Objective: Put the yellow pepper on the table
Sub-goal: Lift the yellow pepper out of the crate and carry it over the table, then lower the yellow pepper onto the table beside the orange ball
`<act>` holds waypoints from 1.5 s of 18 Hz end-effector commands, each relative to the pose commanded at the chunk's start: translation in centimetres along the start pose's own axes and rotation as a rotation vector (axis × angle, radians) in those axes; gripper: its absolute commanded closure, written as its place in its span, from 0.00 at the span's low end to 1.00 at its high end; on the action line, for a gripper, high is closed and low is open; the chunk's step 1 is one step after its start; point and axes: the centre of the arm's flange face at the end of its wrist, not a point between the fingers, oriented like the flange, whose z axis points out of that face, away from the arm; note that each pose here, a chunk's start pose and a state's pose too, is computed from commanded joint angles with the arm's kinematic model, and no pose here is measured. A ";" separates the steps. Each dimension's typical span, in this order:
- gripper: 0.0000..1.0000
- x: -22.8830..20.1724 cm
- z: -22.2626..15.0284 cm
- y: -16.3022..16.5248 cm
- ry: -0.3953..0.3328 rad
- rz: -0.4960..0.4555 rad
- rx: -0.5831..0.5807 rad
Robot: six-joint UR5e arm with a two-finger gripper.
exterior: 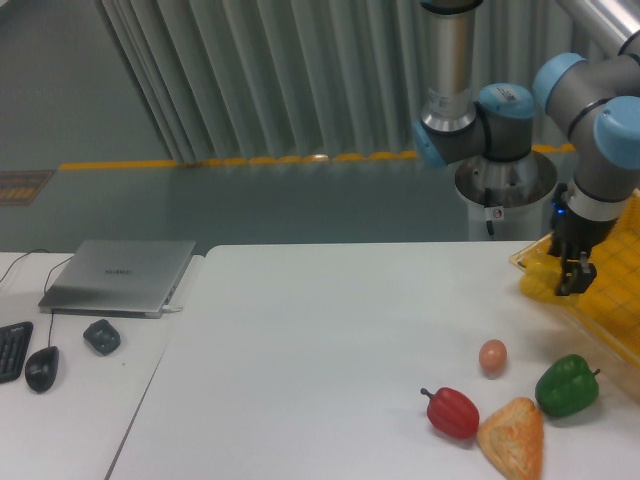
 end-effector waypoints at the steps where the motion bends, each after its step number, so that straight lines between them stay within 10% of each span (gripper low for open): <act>1: 0.57 -0.1 -0.1 -0.9 -0.027 -0.028 0.021; 8: 0.57 0.6 3.1 -7.3 -0.070 -0.248 0.008; 17: 0.56 3.6 10.8 -13.8 -0.106 -0.242 -0.203; 27: 0.54 3.0 14.0 -13.8 -0.135 -0.247 -0.253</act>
